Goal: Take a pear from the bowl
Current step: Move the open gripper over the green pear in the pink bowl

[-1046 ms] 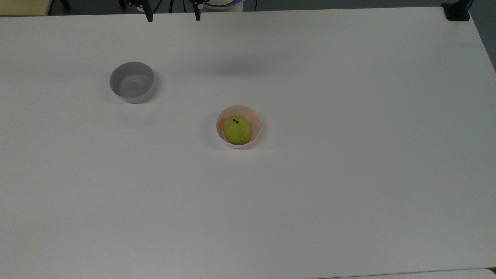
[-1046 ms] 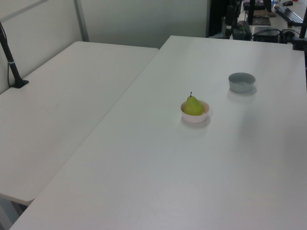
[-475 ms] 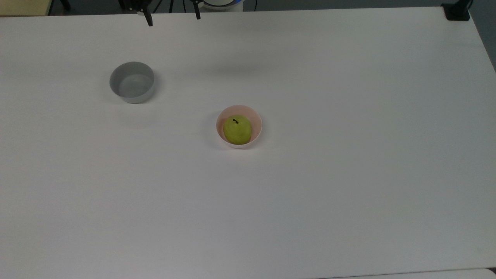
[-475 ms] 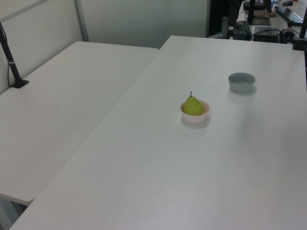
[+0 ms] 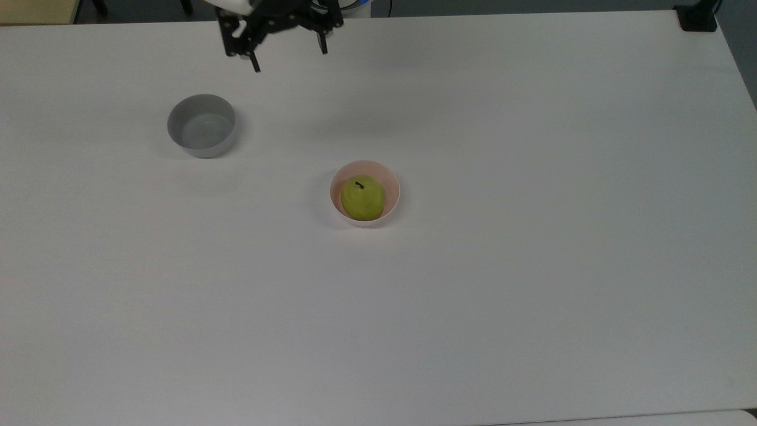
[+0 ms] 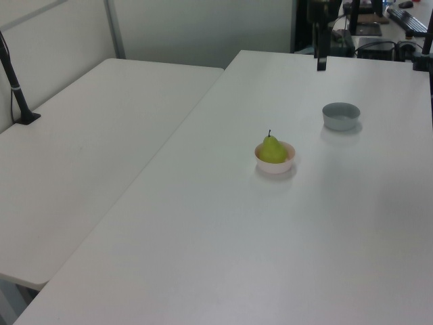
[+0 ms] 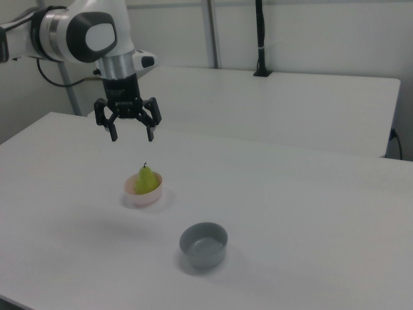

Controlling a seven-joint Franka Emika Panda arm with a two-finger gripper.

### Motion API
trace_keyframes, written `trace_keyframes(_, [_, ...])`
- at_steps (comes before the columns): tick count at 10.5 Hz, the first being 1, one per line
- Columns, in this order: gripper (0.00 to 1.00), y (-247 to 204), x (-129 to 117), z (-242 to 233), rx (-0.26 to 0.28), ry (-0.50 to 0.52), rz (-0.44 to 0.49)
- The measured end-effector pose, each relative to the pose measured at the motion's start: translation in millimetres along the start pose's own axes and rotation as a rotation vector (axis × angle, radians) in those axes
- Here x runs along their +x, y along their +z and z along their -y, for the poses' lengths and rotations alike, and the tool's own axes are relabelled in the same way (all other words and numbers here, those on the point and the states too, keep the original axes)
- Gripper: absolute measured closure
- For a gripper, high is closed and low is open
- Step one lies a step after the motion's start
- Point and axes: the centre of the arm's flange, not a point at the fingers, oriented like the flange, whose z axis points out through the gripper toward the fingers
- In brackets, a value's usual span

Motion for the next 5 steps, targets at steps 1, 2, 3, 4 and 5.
trace_keyframes(1, [0.00,11.2,12.4,10.3,-0.012,-0.028,0.003])
trace_keyframes(2, [0.00,23.8,24.7,16.4,-0.017,-0.045,-0.006])
trace_keyframes(3, [0.00,38.9,35.0,19.3,-0.018,-0.047,-0.012])
trace_keyframes(4, [0.00,54.7,45.0,21.3,-0.022,-0.030,-0.023])
trace_keyframes(5, [0.01,73.4,55.1,24.2,-0.025,0.003,-0.038])
